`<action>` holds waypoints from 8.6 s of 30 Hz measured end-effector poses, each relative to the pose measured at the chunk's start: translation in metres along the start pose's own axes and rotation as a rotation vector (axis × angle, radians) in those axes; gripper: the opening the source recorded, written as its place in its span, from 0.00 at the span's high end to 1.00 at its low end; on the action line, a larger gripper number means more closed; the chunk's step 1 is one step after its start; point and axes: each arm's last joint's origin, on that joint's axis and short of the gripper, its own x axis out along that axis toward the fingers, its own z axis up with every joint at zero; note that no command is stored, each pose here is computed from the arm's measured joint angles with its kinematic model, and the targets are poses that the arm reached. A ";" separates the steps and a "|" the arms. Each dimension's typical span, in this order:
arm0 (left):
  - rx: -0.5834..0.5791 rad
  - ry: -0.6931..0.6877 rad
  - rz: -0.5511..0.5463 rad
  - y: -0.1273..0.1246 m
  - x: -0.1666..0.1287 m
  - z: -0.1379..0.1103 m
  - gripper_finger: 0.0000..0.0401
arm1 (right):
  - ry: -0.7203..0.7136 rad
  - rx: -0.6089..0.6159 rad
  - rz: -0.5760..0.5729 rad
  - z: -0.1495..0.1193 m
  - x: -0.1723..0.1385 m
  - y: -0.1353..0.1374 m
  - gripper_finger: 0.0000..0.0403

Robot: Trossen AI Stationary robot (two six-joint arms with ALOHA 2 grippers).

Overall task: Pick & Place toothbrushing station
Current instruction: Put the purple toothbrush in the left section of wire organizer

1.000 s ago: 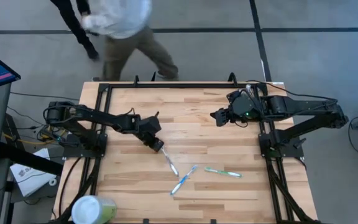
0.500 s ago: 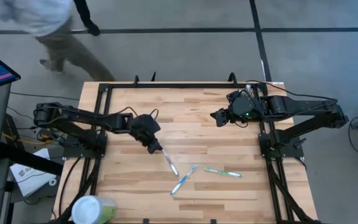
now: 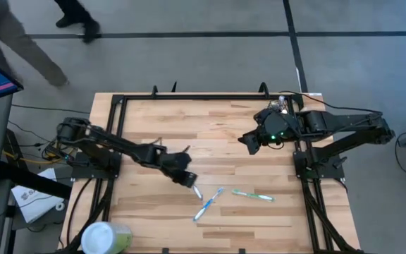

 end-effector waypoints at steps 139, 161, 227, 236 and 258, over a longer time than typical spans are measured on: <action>-0.338 -0.019 0.481 0.030 0.037 0.028 0.88 | -0.044 0.025 0.019 0.001 -0.021 -0.005 0.62; -0.200 -0.189 0.325 -0.002 0.004 0.026 1.00 | -0.039 -0.053 0.025 0.000 -0.021 -0.004 0.63; 0.010 -0.443 0.008 -0.044 -0.004 0.030 1.00 | 0.159 -0.119 0.433 0.000 0.003 0.008 0.64; 0.100 -0.652 -0.117 -0.065 -0.040 0.040 1.00 | 0.172 -0.016 0.491 -0.012 0.023 0.003 0.62; 0.442 -0.769 -0.446 -0.083 -0.150 0.058 1.00 | -0.120 0.088 0.575 0.013 0.055 0.021 0.36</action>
